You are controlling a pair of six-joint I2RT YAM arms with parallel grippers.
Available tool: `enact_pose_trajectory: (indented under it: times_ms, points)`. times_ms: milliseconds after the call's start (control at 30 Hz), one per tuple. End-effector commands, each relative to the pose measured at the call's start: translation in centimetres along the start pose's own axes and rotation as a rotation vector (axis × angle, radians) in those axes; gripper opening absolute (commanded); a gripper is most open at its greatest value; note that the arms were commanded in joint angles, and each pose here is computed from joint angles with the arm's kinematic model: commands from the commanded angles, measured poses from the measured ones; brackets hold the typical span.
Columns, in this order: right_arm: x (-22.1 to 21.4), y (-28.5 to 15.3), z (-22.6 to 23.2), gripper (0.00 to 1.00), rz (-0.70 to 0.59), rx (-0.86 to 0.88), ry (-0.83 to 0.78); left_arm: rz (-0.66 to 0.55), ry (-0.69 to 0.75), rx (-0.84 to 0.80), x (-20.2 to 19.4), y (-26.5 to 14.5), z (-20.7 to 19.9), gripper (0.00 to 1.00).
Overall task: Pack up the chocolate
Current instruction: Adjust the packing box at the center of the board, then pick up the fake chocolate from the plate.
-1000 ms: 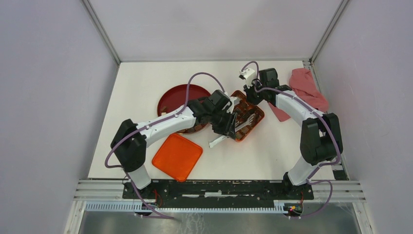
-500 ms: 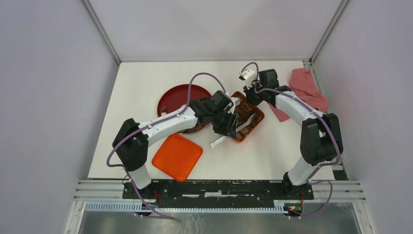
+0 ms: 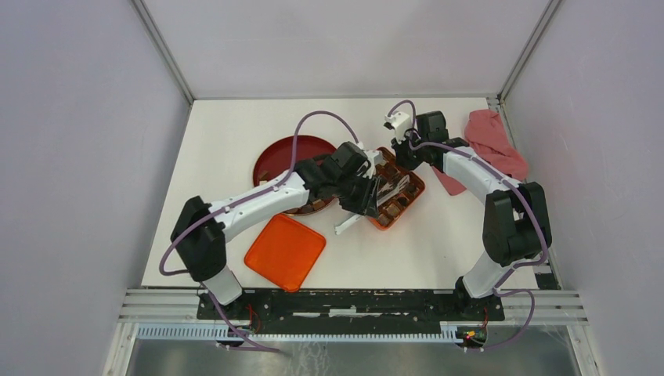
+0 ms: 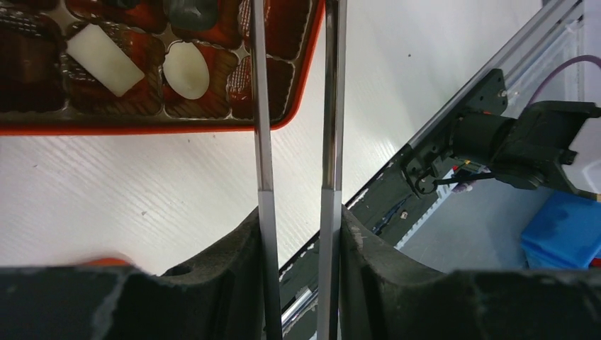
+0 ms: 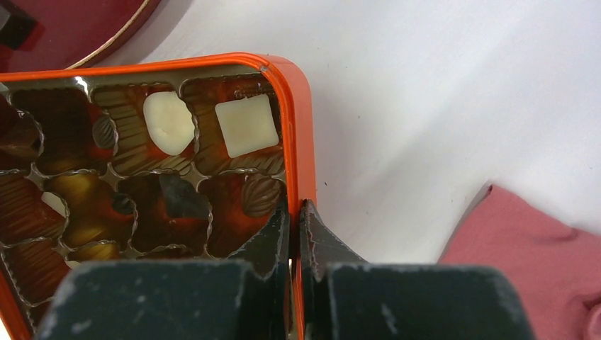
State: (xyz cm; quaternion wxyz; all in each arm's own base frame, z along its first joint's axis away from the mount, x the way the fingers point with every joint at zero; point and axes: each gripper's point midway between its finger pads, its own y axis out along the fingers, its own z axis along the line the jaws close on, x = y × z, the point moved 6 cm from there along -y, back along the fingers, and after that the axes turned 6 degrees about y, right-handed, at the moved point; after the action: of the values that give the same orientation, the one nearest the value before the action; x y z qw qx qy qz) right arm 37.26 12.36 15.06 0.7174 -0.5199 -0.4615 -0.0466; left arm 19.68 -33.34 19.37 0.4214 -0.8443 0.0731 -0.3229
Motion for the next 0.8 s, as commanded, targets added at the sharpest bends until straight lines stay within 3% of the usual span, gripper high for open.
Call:
enact_pose_trajectory:
  times_ms: [0, 467, 767]
  points:
    - [2.9, -1.8, 0.5, 0.0, -0.13, 0.019, -0.022, -0.156, 0.055, -0.007, 1.4, -5.0, -1.5, 0.41]
    - [1.9, -2.4, 1.1, 0.04, -0.128, 0.122, -0.109, -0.202, -0.002, 0.28, -1.4, -10.7, 4.1, 0.41]
    - [1.7, -2.8, 1.4, 0.04, -0.111, 0.196, -0.258, -0.267, -0.051, 0.388, -1.3, -13.7, 6.9, 0.41]
